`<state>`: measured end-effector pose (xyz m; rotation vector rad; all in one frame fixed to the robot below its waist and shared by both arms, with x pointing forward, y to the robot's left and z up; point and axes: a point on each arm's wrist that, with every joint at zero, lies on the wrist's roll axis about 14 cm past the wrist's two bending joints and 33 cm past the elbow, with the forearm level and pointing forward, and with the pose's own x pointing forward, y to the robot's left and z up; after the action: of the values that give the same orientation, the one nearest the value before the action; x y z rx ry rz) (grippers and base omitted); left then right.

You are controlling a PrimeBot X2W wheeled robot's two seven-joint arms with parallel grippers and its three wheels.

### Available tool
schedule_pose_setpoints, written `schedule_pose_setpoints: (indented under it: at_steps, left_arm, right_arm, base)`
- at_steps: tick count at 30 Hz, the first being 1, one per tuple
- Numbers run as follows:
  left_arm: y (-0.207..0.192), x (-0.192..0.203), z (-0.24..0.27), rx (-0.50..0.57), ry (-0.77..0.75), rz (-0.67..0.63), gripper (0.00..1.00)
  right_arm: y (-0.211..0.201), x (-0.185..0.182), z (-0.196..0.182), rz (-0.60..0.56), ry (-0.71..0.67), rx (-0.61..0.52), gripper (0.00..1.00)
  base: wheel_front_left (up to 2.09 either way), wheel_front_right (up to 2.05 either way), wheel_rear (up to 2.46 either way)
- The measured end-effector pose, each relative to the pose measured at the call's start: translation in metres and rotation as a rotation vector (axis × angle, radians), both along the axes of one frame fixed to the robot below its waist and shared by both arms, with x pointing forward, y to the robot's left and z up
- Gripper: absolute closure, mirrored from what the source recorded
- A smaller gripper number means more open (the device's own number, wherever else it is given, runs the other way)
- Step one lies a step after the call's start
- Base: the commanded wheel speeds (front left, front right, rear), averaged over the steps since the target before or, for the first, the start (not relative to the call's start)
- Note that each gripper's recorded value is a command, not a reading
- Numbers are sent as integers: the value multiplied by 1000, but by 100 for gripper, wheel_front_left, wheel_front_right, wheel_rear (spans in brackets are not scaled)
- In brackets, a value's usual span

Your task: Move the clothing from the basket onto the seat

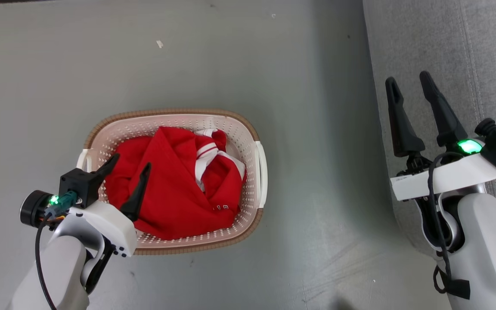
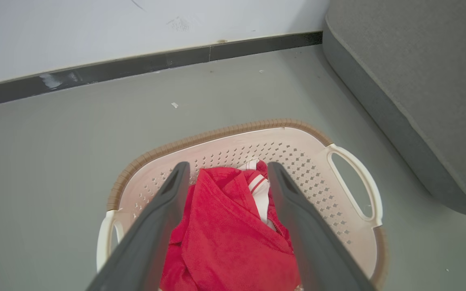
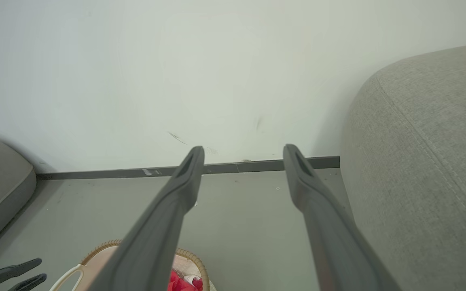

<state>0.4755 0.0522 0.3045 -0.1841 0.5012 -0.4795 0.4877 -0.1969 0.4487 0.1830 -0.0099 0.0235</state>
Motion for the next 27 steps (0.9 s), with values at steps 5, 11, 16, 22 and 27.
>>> schedule_pose_setpoints:
  at_steps: [5,11,16,22,27]
  left_arm:
    - [-5,0,-29,17,73,-21,0]
    - [-10,2,-57,33,136,-40,0]
    - [-16,1,-79,45,189,-68,0]
    - [-24,-2,-105,75,243,-114,0]
    - [-29,-8,-129,102,305,-151,0]
  right_arm:
    - [-1,9,-5,0,-3,-7,0]
    - [-3,15,-14,-2,8,-16,0]
    - [-2,20,-21,3,10,-21,0]
    - [0,25,-32,12,26,-18,0]
    - [-2,33,-35,11,17,1,0]
  base:
    - [0,0,0]
    - [0,0,0]
    - [0,0,0]
    - [0,0,0]
    - [0,0,0]
